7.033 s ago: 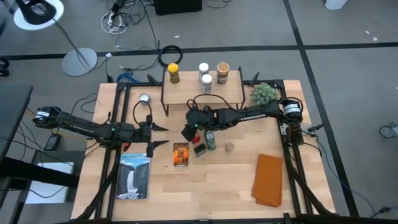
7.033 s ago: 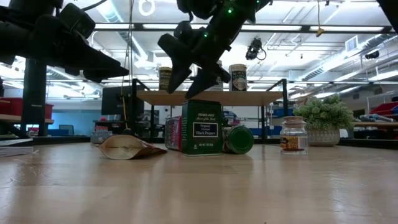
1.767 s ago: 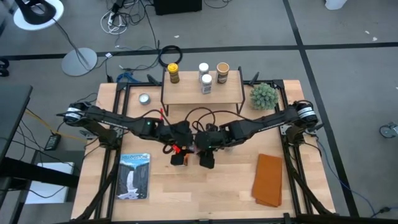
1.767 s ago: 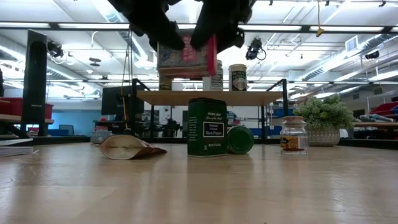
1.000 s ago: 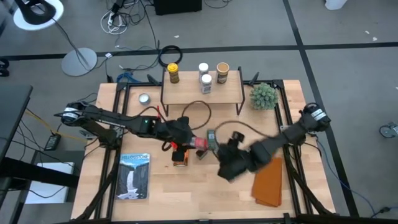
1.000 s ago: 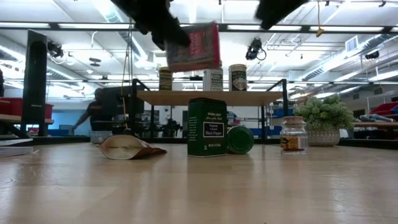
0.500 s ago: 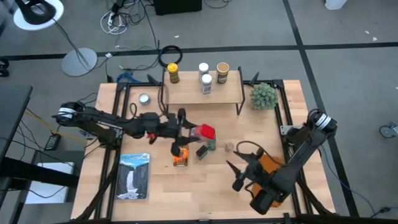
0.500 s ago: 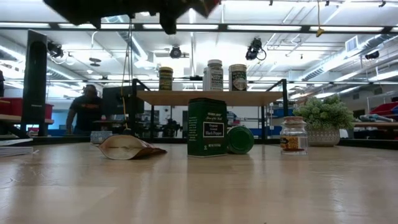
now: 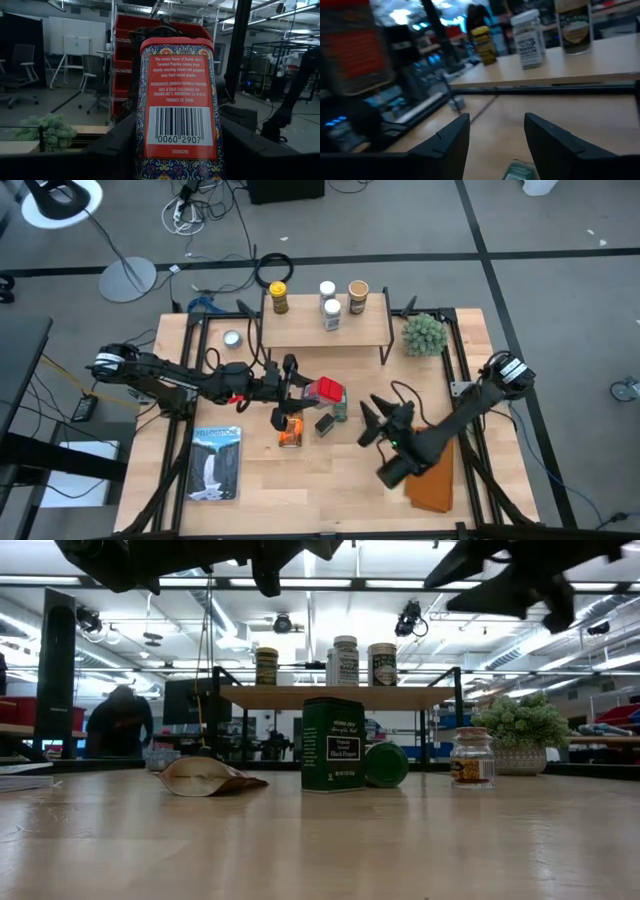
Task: Shelf spices
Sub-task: Put the red can seasoning on the shelf
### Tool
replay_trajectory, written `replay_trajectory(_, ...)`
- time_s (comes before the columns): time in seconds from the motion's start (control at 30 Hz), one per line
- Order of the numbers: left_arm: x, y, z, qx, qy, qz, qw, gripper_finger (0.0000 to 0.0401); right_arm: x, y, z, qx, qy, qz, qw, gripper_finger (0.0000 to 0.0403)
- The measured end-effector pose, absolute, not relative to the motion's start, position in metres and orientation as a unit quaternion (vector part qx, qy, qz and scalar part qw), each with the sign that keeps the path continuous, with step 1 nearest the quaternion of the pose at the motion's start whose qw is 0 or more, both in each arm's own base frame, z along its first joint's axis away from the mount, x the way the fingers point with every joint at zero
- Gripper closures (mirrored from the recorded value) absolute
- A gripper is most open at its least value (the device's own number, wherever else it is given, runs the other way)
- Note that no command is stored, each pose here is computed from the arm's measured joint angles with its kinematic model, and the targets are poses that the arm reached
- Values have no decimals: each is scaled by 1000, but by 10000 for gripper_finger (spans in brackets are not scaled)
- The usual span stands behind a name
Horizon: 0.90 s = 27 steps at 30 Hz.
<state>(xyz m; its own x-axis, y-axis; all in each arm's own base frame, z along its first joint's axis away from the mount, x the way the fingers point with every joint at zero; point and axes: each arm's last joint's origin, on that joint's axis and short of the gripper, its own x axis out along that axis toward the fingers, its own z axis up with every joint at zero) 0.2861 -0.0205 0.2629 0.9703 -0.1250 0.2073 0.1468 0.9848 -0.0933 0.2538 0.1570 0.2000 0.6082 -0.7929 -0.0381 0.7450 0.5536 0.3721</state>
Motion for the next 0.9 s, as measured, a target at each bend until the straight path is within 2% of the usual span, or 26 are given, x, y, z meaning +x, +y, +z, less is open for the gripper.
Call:
replay_trajectory(0.3, 286, -20, 262, -53, -95, -66, 992, 194, 284, 148, 227, 126, 81, -456, 877, 214)
replay_trajectory(0.47, 286, -20, 262, -53, -95, -65, 992, 194, 297, 155, 251, 86, 93, -440, 889, 217)
replay_trajectory(0.67, 287, -20, 260, -54, -87, -65, 993, 193, 303, 167, 258, 30, 132, -396, 908, 210)
replay_trajectory(0.77, 287, -20, 259, -54, -82, -65, 993, 193, 305, 171, 256, 61, 184, -352, 916, 194)
replay_trajectory(0.9, 287, -20, 259, -54, -82, -65, 993, 193, 308, 171, 253, 104, 239, -305, 916, 147)
